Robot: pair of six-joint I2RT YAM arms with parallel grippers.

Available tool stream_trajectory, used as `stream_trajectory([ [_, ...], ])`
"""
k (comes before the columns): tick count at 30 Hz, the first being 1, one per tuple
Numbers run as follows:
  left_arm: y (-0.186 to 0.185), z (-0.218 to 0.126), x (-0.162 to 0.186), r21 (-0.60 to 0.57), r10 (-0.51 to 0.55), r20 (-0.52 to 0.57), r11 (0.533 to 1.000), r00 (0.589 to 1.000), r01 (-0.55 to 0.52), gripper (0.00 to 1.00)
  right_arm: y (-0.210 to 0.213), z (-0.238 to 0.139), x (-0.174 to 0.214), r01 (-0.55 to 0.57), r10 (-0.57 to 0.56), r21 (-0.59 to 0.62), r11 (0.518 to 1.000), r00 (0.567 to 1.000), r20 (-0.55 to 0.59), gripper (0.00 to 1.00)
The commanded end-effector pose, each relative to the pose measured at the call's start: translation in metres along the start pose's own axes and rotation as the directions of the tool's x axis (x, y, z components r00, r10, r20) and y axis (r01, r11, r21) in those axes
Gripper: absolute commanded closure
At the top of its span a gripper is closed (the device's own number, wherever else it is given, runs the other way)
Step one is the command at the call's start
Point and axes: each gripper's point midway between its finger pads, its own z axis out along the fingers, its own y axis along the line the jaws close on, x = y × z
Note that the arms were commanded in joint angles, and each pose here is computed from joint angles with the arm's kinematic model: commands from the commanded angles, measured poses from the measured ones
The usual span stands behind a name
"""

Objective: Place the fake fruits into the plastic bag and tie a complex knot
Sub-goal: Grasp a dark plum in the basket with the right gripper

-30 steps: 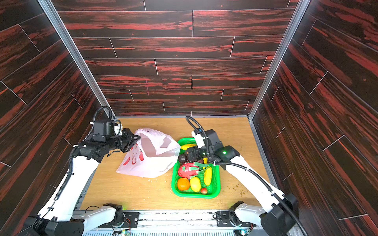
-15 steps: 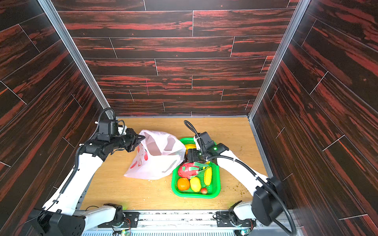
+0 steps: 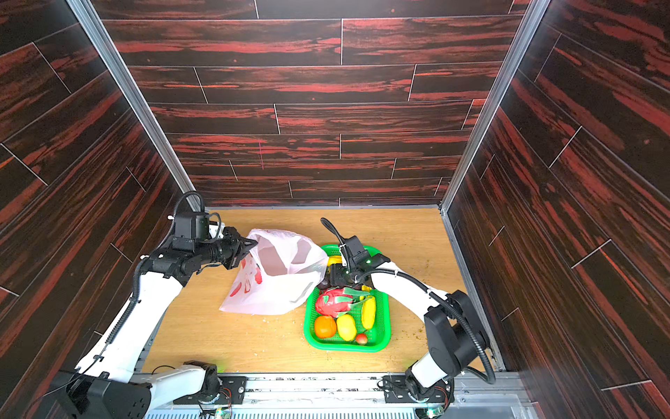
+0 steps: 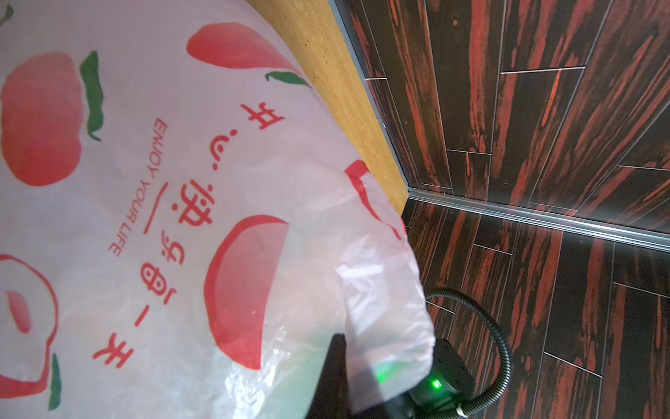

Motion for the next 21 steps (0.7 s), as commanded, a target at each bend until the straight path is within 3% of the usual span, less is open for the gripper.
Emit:
stream_trajectory([
  [1,-0.004,-0.006,0.001,0.020,0.001,0.011,1.000,1.000,-0.001,1.00,-0.006,0.013,0.007,-0.014,0.014,0.025,1.000,1.000,-0.021,0.35],
  [12,-0.004,-0.006,0.001,0.019,0.001,0.014,1.000,1.000,-0.001,1.00,-0.009,-0.008,0.007,-0.005,0.004,0.031,0.999,1.000,0.021,0.54],
  [21,-0.005,-0.008,0.004,0.029,0.004,0.005,1.000,1.000,-0.004,1.00,-0.001,-0.048,-0.008,0.015,-0.015,-0.003,1.000,0.992,0.129,0.60],
])
